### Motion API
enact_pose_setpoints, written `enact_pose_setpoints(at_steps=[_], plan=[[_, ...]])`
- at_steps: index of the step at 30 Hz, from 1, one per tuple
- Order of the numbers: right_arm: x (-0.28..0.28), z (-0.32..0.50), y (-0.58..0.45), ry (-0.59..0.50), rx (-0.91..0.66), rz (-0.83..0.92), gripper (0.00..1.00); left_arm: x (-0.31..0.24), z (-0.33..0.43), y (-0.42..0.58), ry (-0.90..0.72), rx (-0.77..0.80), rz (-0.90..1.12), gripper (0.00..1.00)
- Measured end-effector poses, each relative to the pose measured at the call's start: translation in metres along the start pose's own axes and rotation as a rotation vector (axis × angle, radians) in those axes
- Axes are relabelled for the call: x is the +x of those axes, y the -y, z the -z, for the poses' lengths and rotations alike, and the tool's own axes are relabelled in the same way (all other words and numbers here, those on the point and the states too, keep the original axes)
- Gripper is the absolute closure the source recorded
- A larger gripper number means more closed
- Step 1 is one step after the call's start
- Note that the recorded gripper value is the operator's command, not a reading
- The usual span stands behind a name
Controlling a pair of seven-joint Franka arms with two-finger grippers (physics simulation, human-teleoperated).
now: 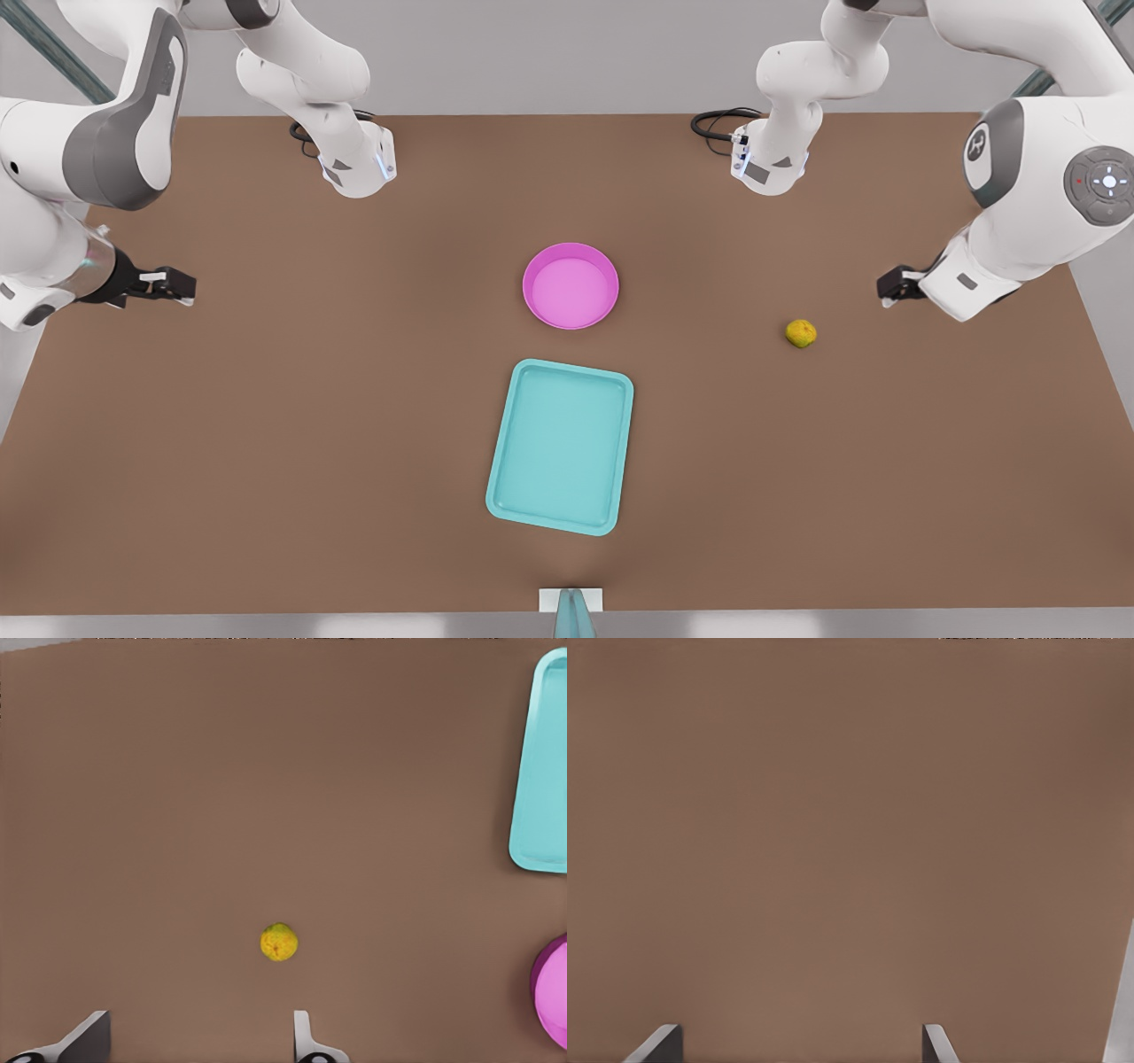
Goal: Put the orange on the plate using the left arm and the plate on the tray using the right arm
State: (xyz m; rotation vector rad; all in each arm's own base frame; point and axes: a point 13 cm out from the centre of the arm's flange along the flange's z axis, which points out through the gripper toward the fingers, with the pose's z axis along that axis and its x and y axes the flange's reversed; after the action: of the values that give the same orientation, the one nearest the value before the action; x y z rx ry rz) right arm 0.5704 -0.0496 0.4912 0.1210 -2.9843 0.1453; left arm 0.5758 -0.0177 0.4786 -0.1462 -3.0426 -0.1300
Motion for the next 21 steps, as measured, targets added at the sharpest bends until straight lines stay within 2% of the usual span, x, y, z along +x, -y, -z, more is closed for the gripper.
enact_pose_setpoints(at_steps=[3, 6, 9, 12, 21], plan=[[-0.001, 0.0, 0.0, 0.003, 0.001, 0.015, 0.0, -0.007, -0.02, 0.003, -0.027, 0.006, -0.003, 0.0], [-0.002, -0.001, 0.0, 0.003, 0.001, 0.028, 0.0, 0.019, -0.181, 0.033, -0.293, 0.03, -0.052, 0.0], [-0.002, -0.002, 0.0, 0.002, 0.0, 0.039, 0.0, 0.063, -0.289, 0.067, -0.402, 0.032, -0.106, 0.0], [-0.003, -0.004, -0.001, 0.0, 0.0, 0.048, 0.0, 0.086, -0.349, 0.071, -0.39, 0.038, -0.102, 0.0], [-0.004, -0.007, 0.0, -0.003, 0.0, 0.067, 0.0, 0.064, -0.397, 0.039, -0.255, 0.042, -0.023, 0.0]])
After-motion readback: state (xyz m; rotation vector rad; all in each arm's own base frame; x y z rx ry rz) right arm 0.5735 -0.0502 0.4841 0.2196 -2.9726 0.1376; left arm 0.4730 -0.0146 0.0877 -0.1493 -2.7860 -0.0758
